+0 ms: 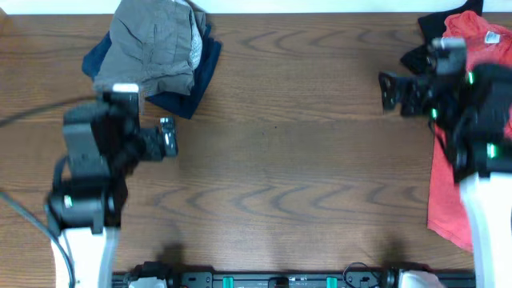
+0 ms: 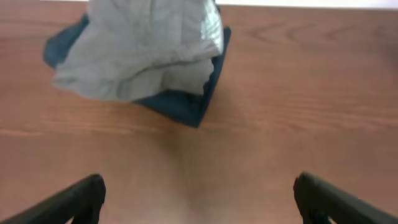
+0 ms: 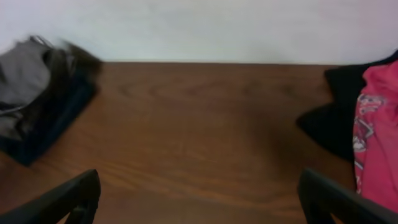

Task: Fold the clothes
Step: 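Reach the right gripper to the red t-shirt and grasp its edge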

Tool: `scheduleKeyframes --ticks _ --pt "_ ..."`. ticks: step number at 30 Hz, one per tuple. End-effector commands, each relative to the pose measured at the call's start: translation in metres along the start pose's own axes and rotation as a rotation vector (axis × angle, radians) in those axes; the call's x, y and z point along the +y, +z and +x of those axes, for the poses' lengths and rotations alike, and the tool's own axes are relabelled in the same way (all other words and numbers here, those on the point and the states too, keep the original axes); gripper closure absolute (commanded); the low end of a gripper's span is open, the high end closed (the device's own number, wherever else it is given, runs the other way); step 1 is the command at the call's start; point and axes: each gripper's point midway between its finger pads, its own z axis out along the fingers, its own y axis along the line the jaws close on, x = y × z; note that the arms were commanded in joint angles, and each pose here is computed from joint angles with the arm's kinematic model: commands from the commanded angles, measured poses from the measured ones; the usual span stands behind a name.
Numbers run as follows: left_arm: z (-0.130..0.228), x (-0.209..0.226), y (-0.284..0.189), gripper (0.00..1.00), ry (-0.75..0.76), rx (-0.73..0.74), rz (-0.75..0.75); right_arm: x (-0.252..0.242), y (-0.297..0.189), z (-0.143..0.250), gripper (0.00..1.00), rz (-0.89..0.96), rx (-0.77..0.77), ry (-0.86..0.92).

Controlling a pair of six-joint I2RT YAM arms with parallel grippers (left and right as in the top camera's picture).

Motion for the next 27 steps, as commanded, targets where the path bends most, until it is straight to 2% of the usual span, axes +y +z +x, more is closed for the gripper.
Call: scheduleKeyframes --ticks 1,4,6,11,16,21,27 --pt "-0.015 -0.018 0.013 0.02 0.027 0.024 0.119 -0.006 0.030 -0.014 0.01 -0.018 0.033 -0.068" --pt "-0.019 -0.029 0.030 0.02 0.025 0.030 0.200 -0.017 0.060 -0.019 0.01 -0.016 0.030 -0.120" --pt "-0.020 -0.028 0.041 0.02 0.022 0.040 0.204 -0.029 0.078 -0.018 0.01 0.011 0.024 -0.164" --pt "-0.012 -0.023 0.076 0.02 0.007 0.100 0.204 -0.110 0.095 -0.010 0.02 0.280 0.043 -0.131" --pt "0.011 -0.021 0.111 0.02 -0.015 0.213 0.213 -0.196 0.088 0.023 0.04 0.427 0.116 -0.035" --pt "0.025 -0.035 0.132 0.02 0.040 0.266 0.244 -0.271 0.073 0.066 0.05 0.494 0.176 0.073" --pt "0.025 -0.056 0.138 0.02 0.102 0.256 0.269 -0.323 0.061 0.113 0.16 0.497 0.227 0.153"
